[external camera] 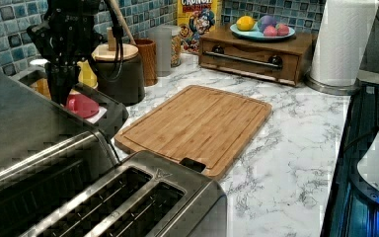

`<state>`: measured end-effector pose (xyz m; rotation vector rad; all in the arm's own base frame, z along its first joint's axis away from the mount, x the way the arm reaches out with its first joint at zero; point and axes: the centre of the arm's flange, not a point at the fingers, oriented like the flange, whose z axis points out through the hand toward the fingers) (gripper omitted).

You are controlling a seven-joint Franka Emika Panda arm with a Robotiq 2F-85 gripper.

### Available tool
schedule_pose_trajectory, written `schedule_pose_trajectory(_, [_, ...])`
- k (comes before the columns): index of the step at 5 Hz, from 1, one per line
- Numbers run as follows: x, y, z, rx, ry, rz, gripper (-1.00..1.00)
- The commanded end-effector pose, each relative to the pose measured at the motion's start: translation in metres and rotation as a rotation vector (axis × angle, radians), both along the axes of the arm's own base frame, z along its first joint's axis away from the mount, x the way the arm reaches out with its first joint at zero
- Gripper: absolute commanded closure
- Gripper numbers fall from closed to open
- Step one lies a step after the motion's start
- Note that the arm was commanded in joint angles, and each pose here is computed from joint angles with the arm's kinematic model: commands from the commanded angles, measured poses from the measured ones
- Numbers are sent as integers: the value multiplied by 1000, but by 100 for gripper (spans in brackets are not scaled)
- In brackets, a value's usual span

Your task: Close the oven.

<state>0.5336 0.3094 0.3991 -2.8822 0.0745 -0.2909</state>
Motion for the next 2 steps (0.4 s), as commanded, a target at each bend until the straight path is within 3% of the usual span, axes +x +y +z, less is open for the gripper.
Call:
schedule_pose_trajectory(1, [-14, -40, 156, 117, -168, -192, 100])
schedule_pose_trajectory(2, [-8, -25, 155, -105, -124, -153, 100])
